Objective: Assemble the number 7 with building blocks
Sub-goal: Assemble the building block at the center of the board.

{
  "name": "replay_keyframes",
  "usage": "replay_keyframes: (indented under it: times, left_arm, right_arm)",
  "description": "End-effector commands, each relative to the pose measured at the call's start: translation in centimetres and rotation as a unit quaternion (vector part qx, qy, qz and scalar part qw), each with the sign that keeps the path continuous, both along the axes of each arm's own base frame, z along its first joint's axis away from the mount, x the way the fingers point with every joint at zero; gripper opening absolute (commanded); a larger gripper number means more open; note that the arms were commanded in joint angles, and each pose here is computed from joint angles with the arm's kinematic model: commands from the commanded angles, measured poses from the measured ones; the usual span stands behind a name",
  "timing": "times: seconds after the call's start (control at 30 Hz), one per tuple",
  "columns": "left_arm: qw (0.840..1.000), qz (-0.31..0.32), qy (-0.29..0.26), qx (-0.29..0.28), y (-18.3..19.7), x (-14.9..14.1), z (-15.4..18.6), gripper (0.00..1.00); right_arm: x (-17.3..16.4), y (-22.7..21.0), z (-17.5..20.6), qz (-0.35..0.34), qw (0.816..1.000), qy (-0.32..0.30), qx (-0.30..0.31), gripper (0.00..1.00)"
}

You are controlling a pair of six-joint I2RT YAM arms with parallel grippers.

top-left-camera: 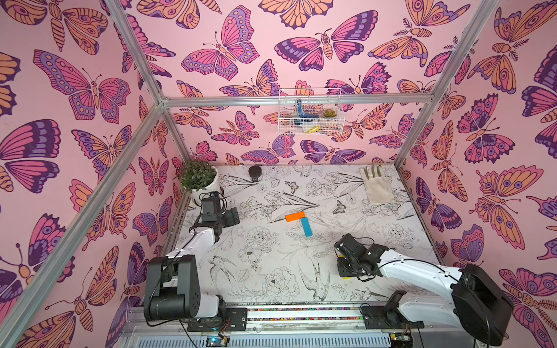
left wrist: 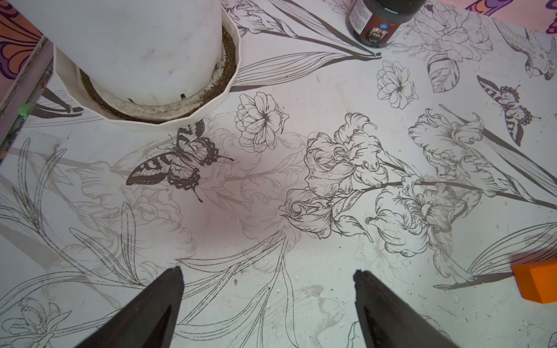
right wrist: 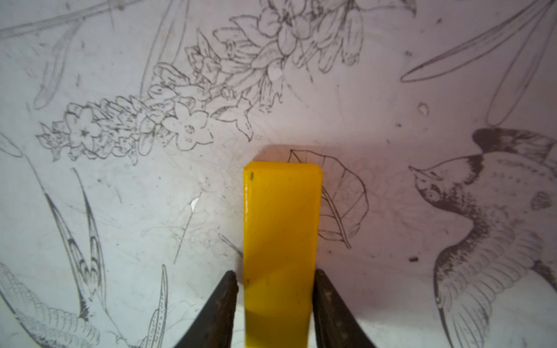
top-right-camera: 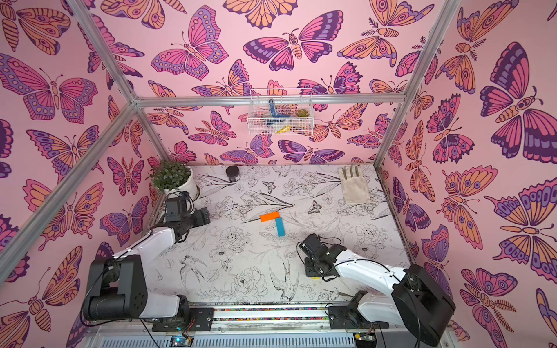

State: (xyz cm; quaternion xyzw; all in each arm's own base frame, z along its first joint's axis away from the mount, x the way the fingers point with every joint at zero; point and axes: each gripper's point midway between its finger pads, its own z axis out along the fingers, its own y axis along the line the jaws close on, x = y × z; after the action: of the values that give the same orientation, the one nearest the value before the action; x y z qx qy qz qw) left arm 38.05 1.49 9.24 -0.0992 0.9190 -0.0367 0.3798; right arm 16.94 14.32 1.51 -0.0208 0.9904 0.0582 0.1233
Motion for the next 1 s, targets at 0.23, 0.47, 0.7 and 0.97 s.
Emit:
replay_keyframes:
  times: [0.23,0.47,0.7,0.97]
  left_arm:
    - [1.000,-0.001,0.000,0.008,0.1,-0.1,-0.1,0.94]
    - [1.000,0.000,0.001,0.009,0.1,-0.1,-0.2,0.94]
    - [1.000,-0.002,0.004,0.010,0.1,-0.1,-0.3,0.94]
    - [1.000,-0.001,0.003,0.010,0.1,0.0,-0.3,0.94]
  right_arm:
    - [1.1,4.2,0.3,0.029,0.999,-0.003,0.039,0.21]
    - [3.1,10.8,-0.3,0.088,0.994,0.016,0.064,0.23]
    - [4.3,12.9,-1.7,0.108,0.992,0.031,0.057,0.22]
    - [5.1,12.0,-2.2,0.106,0.993,0.038,0.038,0.20]
